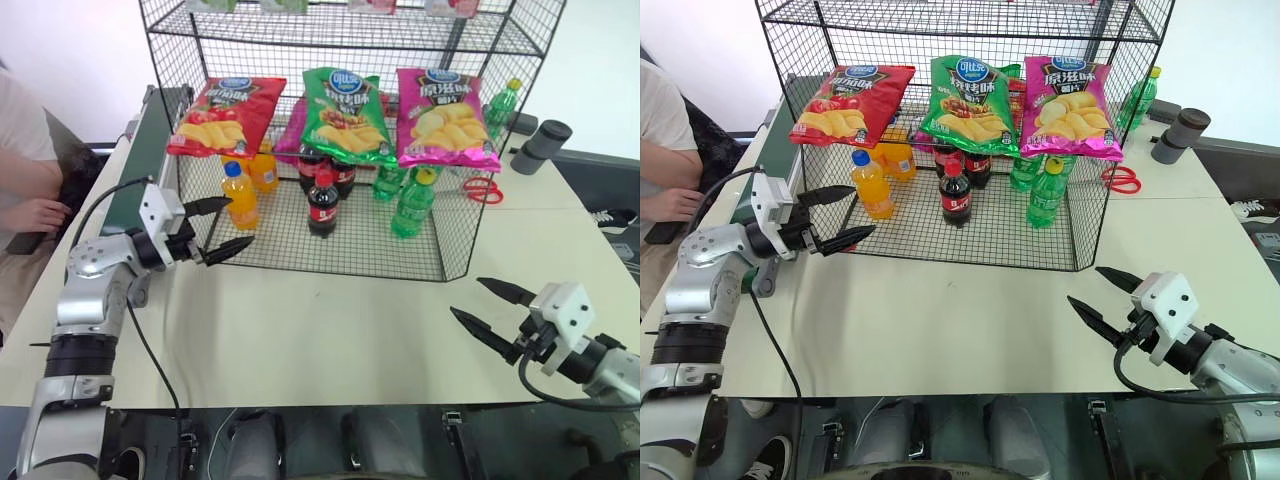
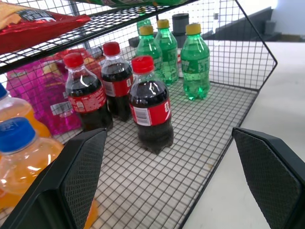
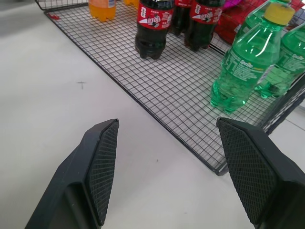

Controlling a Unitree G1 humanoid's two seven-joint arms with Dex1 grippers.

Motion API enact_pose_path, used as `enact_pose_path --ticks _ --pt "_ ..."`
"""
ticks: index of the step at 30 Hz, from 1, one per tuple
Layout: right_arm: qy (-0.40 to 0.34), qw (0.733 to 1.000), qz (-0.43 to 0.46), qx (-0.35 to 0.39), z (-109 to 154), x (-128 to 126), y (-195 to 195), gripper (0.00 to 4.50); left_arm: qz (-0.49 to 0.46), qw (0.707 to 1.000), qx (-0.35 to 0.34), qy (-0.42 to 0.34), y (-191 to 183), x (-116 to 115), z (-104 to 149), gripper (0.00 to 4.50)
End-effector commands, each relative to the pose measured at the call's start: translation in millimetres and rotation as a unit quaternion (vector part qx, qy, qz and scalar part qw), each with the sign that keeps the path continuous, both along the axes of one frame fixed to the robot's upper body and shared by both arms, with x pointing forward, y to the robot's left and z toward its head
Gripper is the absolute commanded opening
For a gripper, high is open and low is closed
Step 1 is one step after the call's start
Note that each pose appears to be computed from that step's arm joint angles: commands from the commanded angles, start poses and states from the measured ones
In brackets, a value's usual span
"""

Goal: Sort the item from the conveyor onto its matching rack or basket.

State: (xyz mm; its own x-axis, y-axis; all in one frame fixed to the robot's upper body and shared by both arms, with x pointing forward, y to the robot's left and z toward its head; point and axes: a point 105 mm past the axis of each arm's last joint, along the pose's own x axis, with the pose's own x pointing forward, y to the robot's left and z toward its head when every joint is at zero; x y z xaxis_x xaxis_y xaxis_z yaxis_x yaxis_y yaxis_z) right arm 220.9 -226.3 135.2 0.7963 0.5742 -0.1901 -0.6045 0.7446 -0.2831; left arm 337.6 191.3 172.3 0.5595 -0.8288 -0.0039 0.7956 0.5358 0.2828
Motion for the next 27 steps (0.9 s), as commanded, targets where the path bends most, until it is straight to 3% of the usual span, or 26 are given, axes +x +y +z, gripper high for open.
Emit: enact_pose_path --ticks 1,17,27 --pt "-0.012 1.000 0.009 0.009 9 2 4 3.40 0.007 1.000 -0.015 -0.022 3 -2 10 4.50" --pt "-0.009 1.000 0.004 0.000 11 -9 -2 3.40 -0.009 1.000 -0.027 0.013 4 -23 -7 4.50" --pt "-0.017 1.000 0.008 0.002 11 -3 3 3.40 -0.020 0.999 -0.034 0.021 4 -23 -7 4.50"
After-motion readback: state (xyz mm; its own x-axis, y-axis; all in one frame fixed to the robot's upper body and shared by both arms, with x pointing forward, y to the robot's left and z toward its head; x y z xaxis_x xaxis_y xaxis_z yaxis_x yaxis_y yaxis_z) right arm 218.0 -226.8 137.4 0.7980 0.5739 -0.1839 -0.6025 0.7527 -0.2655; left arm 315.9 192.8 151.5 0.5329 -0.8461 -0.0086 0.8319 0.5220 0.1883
